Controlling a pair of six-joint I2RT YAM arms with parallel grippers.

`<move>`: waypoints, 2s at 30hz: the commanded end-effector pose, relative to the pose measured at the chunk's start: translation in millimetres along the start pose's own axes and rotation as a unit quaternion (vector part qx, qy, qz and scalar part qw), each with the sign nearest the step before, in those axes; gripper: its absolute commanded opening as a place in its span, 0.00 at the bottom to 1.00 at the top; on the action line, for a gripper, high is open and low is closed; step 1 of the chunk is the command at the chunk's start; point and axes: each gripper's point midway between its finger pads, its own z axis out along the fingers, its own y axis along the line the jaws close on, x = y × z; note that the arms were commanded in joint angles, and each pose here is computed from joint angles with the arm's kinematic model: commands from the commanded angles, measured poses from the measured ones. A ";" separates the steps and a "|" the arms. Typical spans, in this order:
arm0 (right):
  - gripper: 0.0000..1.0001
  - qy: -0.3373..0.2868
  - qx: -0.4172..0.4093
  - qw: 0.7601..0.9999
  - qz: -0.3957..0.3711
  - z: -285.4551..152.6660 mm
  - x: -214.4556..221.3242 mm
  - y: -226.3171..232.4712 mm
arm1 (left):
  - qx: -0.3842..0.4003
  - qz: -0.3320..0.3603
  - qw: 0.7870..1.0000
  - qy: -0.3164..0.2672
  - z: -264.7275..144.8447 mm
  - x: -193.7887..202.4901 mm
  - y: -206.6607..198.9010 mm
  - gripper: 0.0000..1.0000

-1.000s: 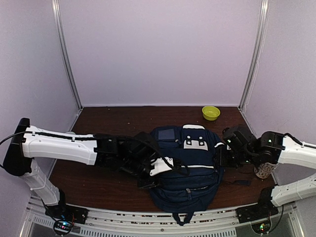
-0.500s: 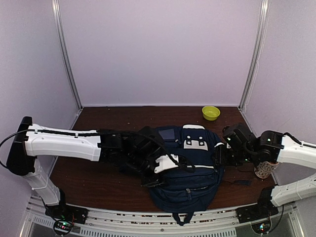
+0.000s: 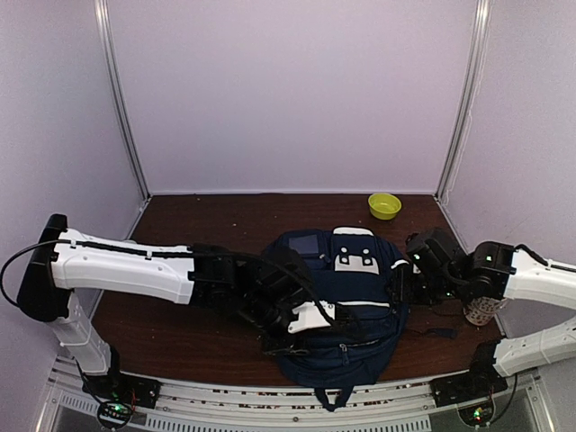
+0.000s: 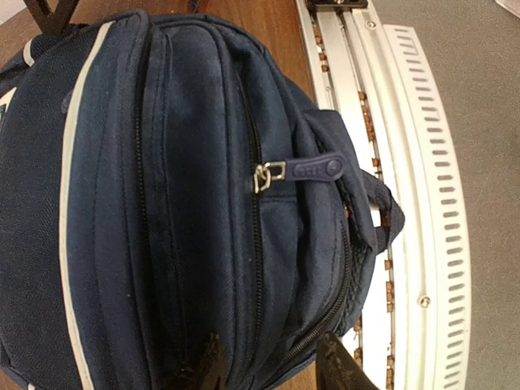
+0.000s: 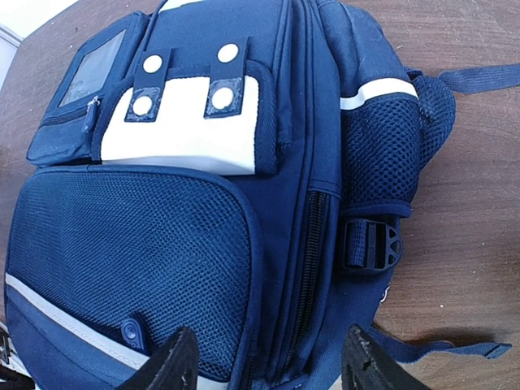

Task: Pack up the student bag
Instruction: Hold the student bag at the center of the board, then move the student bag to the center of the board.

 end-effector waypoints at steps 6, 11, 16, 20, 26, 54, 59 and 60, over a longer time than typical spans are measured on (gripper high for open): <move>0.63 -0.006 0.007 1.000 0.008 4.3 1.1 -8.6 | -0.042 0.006 0.999 -0.003 21.3 -9.9 14.8 0.40; 0.71 -0.001 -0.007 1.000 0.012 10.7 1.1 -4.8 | -0.092 0.000 0.996 -0.008 24.3 -8.6 31.6 0.29; 0.73 0.014 -0.032 0.999 0.026 25.0 3.6 3.6 | -0.115 0.001 0.993 -0.011 23.7 -9.1 39.5 0.00; 0.73 0.030 -0.054 0.998 0.029 36.5 7.7 17.3 | -0.118 -0.002 0.993 -0.019 17.0 -9.8 39.0 0.00; 0.71 0.067 -0.063 0.996 0.016 58.3 18.0 32.5 | -0.129 -0.020 0.991 -0.028 0.6 -6.2 38.5 0.00; 0.67 0.085 -0.083 0.987 -0.112 94.3 -39.3 132.1 | -0.190 -0.126 0.973 -0.013 -22.0 21.6 52.4 0.00; 0.68 0.051 -0.043 0.984 -0.164 61.1 -47.6 98.6 | -0.181 -0.148 0.972 -0.036 -22.6 8.8 63.4 0.00; 0.68 0.042 -0.038 0.984 -0.170 53.5 -48.9 92.1 | -0.177 -0.152 0.972 -0.040 -23.2 6.9 65.9 0.00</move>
